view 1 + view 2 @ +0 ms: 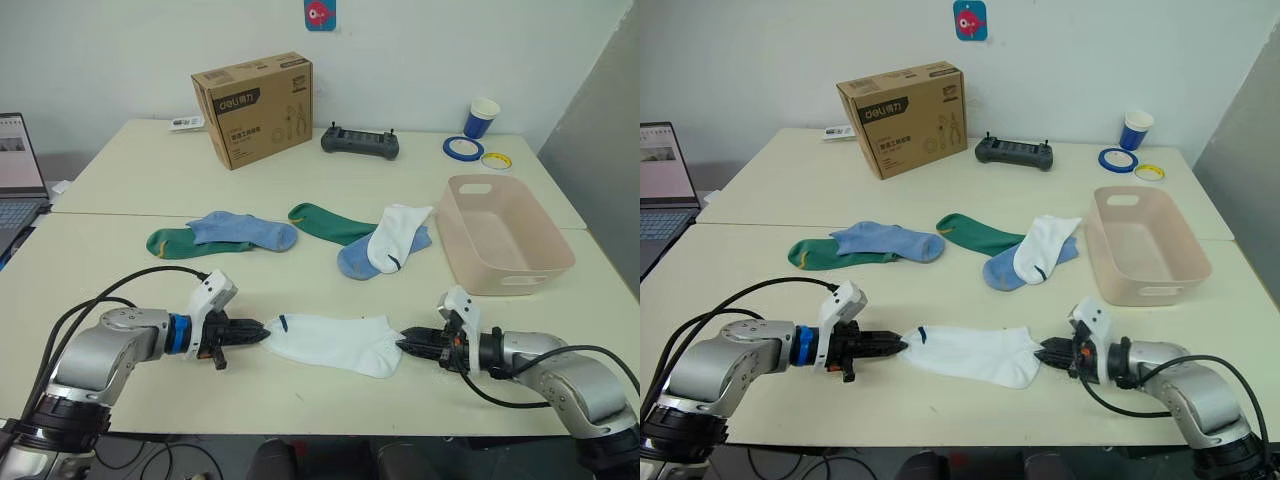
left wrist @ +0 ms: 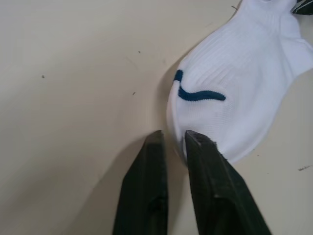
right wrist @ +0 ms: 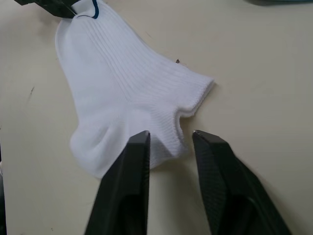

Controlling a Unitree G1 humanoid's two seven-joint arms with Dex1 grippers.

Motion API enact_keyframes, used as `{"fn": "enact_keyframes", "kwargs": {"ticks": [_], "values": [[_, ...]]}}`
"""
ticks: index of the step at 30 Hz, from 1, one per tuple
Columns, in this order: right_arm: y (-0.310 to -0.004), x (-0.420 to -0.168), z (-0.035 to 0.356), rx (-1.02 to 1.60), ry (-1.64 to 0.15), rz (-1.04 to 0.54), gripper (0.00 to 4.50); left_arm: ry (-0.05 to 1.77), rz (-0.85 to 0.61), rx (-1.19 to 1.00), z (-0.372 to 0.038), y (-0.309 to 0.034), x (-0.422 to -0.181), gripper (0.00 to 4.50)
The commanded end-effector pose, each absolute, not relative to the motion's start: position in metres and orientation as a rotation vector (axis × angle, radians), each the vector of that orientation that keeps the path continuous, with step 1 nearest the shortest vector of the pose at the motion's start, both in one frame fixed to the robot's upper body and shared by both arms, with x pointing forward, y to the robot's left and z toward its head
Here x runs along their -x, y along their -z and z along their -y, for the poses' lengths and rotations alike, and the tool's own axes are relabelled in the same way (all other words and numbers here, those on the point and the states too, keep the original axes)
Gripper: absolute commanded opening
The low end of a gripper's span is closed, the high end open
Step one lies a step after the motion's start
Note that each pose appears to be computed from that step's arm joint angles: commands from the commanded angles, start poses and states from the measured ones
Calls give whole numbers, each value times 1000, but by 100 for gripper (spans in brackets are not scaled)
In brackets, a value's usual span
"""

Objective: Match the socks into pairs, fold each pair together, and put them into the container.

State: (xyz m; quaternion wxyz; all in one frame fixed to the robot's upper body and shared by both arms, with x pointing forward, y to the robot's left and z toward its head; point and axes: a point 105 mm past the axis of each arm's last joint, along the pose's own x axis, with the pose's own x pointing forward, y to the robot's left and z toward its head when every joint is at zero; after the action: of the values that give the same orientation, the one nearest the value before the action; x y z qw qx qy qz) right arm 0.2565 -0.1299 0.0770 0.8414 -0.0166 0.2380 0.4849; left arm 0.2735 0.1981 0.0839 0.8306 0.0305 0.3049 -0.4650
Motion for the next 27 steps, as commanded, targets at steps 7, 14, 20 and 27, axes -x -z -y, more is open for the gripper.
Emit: {"fn": "enact_keyframes", "kwargs": {"ticks": [7, 14, 20, 27], "values": [[-120, -252, 122, 178, -1141, -313, 352, 1092, -368, -164, -196, -133, -291, 276], [-119, -261, 93, 337, -1214, -189, 314, 1360, -231, -308, -151, -139, -276, 236], [-102, -266, 73, 460, -1286, -151, 111, 1502, -206, -430, -127, -119, -262, 49], [-81, -268, 57, 483, -1307, -164, 3, 1495, -196, -535, -118, -90, -267, 0]]}}
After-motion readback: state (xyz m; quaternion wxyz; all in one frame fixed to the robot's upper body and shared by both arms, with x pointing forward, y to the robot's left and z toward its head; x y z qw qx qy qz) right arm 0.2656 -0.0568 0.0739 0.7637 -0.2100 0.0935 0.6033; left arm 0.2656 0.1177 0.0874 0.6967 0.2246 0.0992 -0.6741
